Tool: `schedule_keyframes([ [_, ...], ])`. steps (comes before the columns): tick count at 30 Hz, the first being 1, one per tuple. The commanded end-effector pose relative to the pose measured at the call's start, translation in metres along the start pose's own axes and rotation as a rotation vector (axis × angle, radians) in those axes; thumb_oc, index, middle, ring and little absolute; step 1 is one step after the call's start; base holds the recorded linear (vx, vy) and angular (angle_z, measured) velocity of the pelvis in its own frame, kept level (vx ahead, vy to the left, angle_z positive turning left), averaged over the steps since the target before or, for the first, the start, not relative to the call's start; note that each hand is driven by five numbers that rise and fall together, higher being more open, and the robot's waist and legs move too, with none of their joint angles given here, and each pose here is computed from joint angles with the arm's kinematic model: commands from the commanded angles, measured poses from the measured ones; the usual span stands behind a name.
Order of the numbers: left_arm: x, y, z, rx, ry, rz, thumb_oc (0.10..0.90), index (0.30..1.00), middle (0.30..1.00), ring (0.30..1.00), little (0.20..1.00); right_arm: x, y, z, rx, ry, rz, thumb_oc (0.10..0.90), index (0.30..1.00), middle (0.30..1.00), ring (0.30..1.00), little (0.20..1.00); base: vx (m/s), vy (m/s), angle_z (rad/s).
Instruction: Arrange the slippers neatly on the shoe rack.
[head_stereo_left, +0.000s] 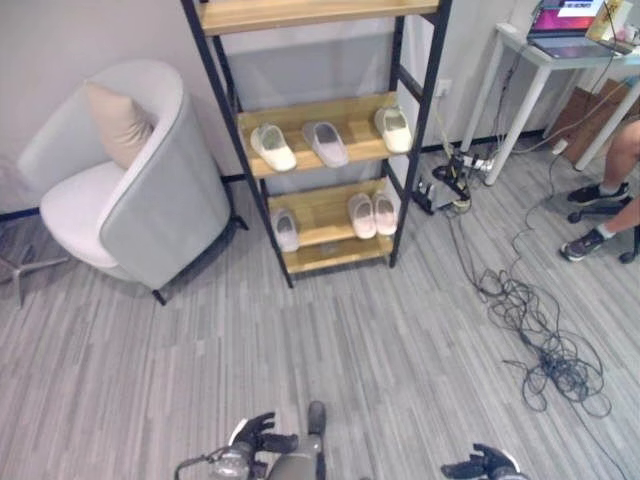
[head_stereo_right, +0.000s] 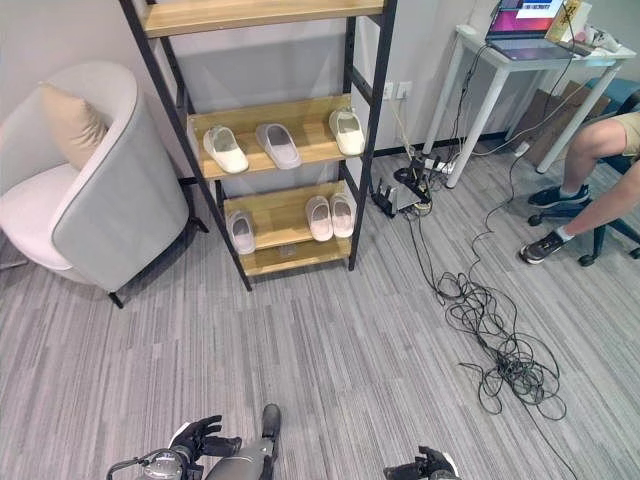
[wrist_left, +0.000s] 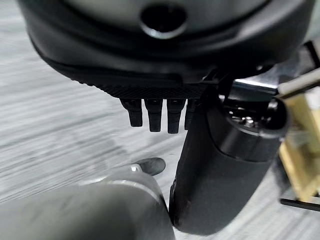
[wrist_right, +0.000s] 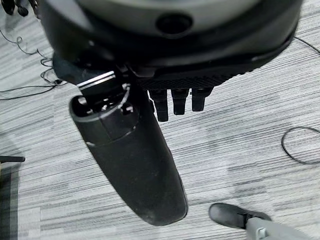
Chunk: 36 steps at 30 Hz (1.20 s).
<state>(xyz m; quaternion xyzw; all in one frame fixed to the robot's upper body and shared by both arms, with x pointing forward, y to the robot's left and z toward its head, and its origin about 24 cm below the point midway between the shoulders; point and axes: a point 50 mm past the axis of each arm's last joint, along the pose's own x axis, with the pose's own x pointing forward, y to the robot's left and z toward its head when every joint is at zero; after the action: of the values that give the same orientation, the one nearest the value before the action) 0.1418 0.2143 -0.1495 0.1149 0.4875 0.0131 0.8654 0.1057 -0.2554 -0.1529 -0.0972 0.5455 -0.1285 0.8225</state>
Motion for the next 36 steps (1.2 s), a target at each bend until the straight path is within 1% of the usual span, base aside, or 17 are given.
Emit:
schedule_keyframes([
  [1, -0.011, 0.005, -0.046, 0.063, 0.155, 0.013, 0.800, 0.900, 0.900, 0.900, 0.900, -0.002, -0.016, -0.006, 0.005, -0.029, -0.038, 0.800, 0.900, 0.900, 0.900, 0.900, 0.32, 0.127, -0.60],
  [4, -0.011, 0.010, -0.045, 0.048, 0.156, 0.025, 0.800, 0.900, 0.900, 0.900, 0.900, -0.002, -0.012, -0.005, -0.012, -0.030, -0.016, 0.800, 0.900, 0.900, 0.900, 0.900, 0.32, 0.149, -0.49],
  [6, -0.010, 0.014, -0.040, 0.046, 0.141, 0.035, 0.800, 0.900, 0.900, 0.900, 0.900, -0.001, -0.010, 0.004, -0.015, -0.061, -0.005, 0.800, 0.900, 0.900, 0.900, 0.900, 0.29, 0.157, -0.25],
  [13, -0.007, 0.015, -0.030, 0.055, 0.106, 0.033, 0.800, 0.900, 0.900, 0.900, 0.900, -0.001, -0.007, 0.008, -0.018, -0.080, 0.001, 0.800, 0.900, 0.900, 0.900, 0.900, 0.32, 0.067, 0.33],
  [20, -0.007, 0.013, -0.032, 0.087, 0.115, 0.031, 0.800, 0.900, 0.900, 0.900, 0.900, 0.000, -0.008, 0.016, -0.012, -0.103, 0.003, 0.800, 0.900, 0.900, 0.900, 0.900, 0.41, -0.145, 0.62],
  [23, -0.011, 0.010, -0.044, 0.107, 0.158, 0.018, 0.800, 0.900, 0.900, 0.900, 0.900, -0.001, -0.010, 0.010, -0.030, -0.089, 0.003, 0.800, 0.900, 0.900, 0.900, 0.900, 0.32, -0.185, 0.78],
  [27, -0.012, 0.009, -0.049, 0.101, 0.170, 0.014, 0.800, 0.900, 0.900, 0.900, 0.900, -0.001, -0.013, 0.008, -0.030, -0.090, -0.003, 0.800, 0.900, 0.900, 0.900, 0.900, 0.22, -0.179, 0.32],
  [30, -0.008, 0.008, -0.037, 0.099, 0.134, 0.013, 0.800, 0.900, 0.900, 0.900, 0.900, -0.001, -0.016, 0.018, -0.001, -0.124, -0.017, 0.800, 0.900, 0.900, 0.900, 0.900, 0.08, -0.153, 0.15],
  [36, -0.004, 0.003, -0.023, 0.096, 0.087, 0.002, 0.800, 0.900, 0.900, 0.900, 0.900, -0.001, -0.022, 0.013, 0.006, -0.099, -0.038, 0.800, 0.900, 0.900, 0.900, 0.900, 0.12, -0.076, 0.09],
])
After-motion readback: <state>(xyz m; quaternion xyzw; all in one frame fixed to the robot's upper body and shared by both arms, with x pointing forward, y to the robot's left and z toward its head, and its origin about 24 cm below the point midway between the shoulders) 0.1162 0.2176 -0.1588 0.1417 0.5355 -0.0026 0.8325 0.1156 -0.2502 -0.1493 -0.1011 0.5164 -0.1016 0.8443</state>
